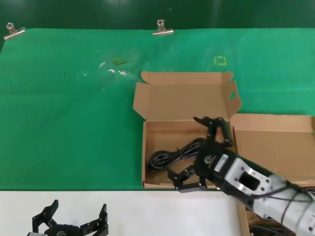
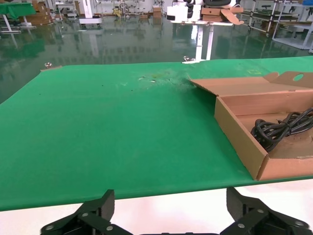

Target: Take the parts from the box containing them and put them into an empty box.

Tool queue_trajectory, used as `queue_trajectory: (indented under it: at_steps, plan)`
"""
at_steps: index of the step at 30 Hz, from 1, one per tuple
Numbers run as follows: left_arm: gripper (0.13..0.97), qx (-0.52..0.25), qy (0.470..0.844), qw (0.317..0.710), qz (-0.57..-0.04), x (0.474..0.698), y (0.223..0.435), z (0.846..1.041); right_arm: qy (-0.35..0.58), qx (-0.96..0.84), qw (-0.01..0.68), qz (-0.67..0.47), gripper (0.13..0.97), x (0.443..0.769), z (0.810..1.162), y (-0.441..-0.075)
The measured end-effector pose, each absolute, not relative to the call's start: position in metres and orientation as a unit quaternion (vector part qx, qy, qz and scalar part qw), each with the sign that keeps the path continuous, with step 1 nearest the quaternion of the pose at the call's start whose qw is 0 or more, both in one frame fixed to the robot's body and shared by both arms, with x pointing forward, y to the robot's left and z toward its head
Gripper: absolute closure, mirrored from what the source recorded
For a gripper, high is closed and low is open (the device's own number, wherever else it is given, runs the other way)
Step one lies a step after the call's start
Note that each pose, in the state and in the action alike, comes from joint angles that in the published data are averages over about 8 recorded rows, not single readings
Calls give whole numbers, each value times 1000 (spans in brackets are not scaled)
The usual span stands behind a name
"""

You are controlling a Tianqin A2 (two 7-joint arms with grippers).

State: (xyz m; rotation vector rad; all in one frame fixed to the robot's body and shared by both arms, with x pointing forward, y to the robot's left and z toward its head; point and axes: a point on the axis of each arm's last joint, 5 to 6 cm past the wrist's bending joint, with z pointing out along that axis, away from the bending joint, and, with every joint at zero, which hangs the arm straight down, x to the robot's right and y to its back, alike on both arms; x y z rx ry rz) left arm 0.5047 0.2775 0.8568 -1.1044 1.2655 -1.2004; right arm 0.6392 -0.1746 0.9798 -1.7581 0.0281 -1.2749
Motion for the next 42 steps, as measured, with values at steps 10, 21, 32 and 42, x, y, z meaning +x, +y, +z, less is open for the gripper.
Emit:
queue_trajectory:
  at_steps: [10,21,32,42]
  plan:
    - [252,-461,525,513,-498,504,278,856,131,-675,507,-520,130,614,943,-198]
    - [152,-464,523,513,-498,503,279,856,264,-622,525,-518,130,579,906,-227]
    - [132,-466,522,513,-497,503,280,855,392,-562,515,-515,130,537,873,-259]
    - [132,-467,521,513,-496,502,280,855,441,-536,504,-514,130,519,861,-273]
